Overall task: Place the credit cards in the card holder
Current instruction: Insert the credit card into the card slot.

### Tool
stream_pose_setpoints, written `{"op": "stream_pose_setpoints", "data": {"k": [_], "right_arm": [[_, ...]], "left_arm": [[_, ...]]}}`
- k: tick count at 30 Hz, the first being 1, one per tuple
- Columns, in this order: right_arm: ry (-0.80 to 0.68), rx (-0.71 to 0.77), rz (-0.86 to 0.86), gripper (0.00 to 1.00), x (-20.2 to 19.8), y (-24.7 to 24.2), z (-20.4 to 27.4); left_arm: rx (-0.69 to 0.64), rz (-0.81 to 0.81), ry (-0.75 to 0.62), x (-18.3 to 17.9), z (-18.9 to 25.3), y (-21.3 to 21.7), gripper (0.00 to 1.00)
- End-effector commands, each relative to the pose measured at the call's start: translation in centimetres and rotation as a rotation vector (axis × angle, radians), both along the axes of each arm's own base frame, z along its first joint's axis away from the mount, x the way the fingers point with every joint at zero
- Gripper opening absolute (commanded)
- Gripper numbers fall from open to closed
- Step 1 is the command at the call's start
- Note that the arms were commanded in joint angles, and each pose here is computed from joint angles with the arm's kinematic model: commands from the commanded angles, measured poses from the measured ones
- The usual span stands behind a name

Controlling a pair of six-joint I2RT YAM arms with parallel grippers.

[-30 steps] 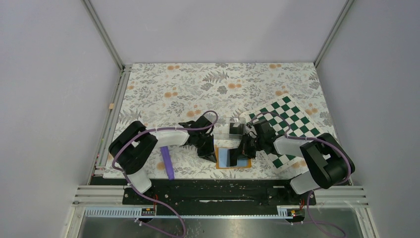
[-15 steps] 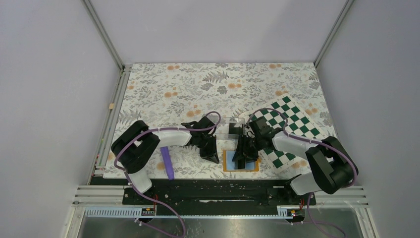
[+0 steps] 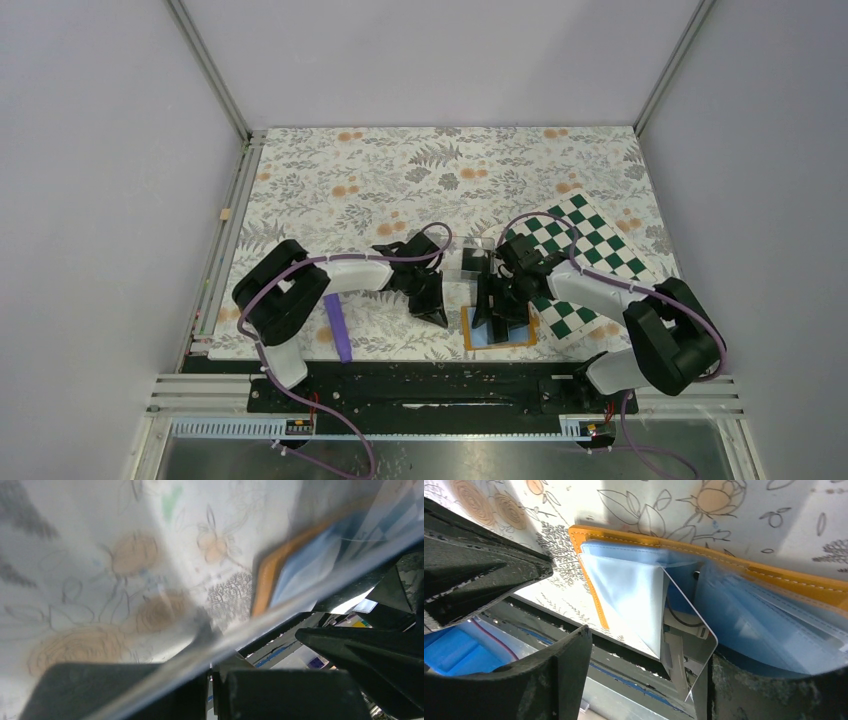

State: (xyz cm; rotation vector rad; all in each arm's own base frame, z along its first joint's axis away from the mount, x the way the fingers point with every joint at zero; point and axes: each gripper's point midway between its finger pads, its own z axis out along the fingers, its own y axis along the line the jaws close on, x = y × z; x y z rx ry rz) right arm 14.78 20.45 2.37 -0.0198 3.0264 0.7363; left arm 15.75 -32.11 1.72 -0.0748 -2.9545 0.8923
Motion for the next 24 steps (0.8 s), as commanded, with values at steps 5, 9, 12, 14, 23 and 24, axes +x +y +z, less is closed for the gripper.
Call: {"op": "stream_pose_setpoints", "data": {"k": [5, 9, 12, 14, 23, 24], "right_arm": [[-0.004, -0.15, 0.031, 0.75, -0.5, -2.6, -1.1], [-0.016, -0.144, 0.033, 0.8, -0.6, -2.7, -1.0], [-0.014, -0.134, 0.034, 0.82, -0.7, -2.6, -1.2], [-0.011, -0.126, 0.036, 0.83, -0.8, -2.5, -1.4], [0.009, -0.063, 0.024, 0.85, -1.6, -1.8, -2.1], [0.014, -0.06, 0.021, 0.86, -1.8, -1.8, -2.3]], "left_arm": [[-0.041, 0.005, -0.033, 0.8, 1.0, -1.6, 0.0], [-0.128, 0.016, -0.049, 1.0, 2.6, -2.8, 0.19], [-0.209, 0.031, -0.057, 1.3, 3.6, -4.1, 0.36], [-0.259, 0.038, -0.054, 1.4, 4.0, -4.8, 0.41], [-0.277, 0.043, -0.014, 1.2, 2.1, -6.6, 0.46], [-0.284, 0.046, -0.011, 1.2, 2.0, -6.8, 0.45]]}}
